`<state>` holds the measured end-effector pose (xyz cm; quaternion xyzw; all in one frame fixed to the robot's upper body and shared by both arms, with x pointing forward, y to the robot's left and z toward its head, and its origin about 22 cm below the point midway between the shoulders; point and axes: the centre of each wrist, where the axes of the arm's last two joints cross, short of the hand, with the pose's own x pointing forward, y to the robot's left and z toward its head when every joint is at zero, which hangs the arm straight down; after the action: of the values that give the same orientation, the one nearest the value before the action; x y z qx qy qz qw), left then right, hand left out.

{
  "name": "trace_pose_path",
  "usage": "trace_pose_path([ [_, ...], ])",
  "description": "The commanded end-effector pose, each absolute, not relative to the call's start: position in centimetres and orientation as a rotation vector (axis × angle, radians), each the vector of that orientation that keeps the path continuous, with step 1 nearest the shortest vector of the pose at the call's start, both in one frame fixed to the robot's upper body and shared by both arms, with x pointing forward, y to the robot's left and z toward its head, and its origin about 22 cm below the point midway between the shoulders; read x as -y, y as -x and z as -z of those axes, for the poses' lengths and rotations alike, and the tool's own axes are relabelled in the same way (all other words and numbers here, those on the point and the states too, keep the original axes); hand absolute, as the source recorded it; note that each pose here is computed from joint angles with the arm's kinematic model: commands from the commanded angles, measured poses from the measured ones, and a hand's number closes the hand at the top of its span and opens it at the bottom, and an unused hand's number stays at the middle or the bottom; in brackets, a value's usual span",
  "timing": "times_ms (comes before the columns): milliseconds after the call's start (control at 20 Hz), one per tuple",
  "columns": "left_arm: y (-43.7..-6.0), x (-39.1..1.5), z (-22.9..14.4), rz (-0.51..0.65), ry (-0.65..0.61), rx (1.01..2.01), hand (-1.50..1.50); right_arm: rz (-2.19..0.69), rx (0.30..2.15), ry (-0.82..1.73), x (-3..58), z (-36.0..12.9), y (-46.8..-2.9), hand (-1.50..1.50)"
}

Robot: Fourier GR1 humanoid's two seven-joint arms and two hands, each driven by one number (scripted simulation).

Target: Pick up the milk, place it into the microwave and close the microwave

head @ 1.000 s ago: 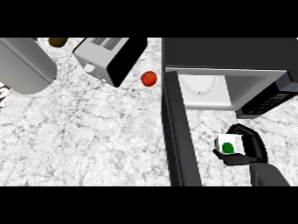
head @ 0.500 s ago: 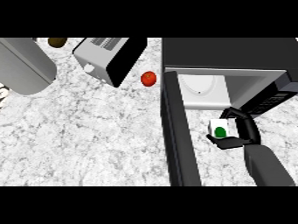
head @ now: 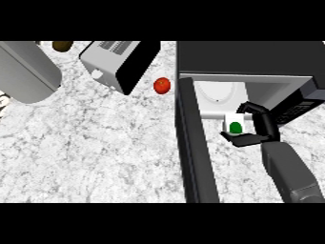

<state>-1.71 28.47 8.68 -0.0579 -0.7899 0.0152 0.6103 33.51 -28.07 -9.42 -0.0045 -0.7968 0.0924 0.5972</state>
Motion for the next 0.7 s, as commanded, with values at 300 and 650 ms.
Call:
trace_pose_path([
  [300,0.0,-28.5,-9.9,-0.028,0.193,1.945,-1.5,-0.296,1.85,0.132,29.3,2.6,-39.1,1.5],
  [650,-0.7,-28.9,-9.4,-0.002,0.211,1.944,-1.5,-0.313,1.899,0.389,29.5,1.1,-40.0,1.5],
])
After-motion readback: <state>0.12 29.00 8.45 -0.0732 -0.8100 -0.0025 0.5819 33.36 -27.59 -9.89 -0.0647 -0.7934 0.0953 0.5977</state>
